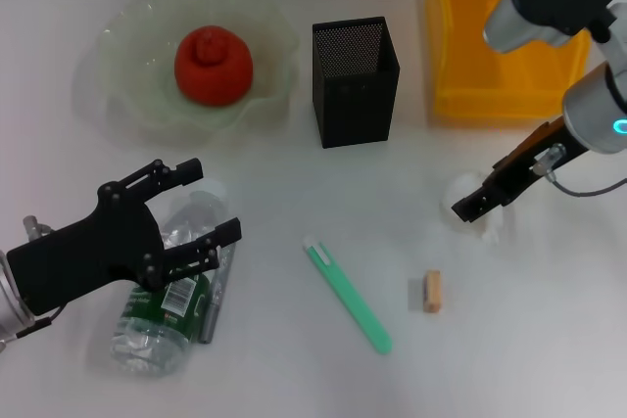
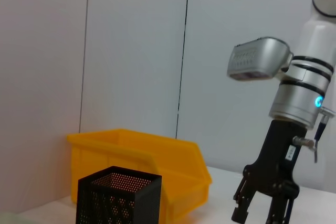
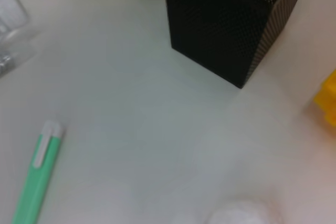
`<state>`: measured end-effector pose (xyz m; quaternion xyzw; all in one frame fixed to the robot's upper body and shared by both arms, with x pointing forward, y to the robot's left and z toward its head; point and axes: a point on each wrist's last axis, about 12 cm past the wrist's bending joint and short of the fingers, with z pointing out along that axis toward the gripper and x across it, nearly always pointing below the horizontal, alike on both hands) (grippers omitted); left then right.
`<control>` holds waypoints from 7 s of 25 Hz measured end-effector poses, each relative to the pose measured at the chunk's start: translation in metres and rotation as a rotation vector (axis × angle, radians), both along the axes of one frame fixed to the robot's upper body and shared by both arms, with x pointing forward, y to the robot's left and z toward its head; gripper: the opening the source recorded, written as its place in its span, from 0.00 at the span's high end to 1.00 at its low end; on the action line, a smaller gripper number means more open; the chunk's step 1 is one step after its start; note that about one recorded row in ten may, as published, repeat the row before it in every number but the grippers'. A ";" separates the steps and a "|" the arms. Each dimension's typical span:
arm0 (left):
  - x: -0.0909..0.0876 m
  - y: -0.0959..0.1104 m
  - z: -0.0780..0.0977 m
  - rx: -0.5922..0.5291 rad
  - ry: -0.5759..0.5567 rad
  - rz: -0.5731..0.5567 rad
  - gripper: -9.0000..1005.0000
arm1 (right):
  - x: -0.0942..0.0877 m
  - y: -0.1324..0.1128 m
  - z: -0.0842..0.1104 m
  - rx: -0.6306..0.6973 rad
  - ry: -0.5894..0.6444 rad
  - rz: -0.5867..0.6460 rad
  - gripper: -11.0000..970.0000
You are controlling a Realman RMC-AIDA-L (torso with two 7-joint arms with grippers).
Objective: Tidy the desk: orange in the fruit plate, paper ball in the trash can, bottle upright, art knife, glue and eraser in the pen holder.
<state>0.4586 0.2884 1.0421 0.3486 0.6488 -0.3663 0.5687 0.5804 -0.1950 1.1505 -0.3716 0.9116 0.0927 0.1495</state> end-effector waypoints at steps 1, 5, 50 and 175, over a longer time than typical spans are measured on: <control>0.000 0.000 0.000 0.000 0.000 0.000 0.16 | 0.001 0.001 -0.002 -0.001 -0.003 -0.001 0.17; 0.000 -0.001 -0.002 0.001 0.008 0.008 0.16 | 0.004 0.004 -0.011 -0.009 -0.014 0.002 0.21; 0.010 -0.004 0.019 -0.049 -0.085 -0.046 0.16 | 0.043 -0.069 0.059 0.387 -0.608 -0.185 0.15; 0.041 0.010 0.095 0.229 -0.038 0.197 0.38 | -0.103 -0.085 -0.063 0.780 -0.436 0.106 0.15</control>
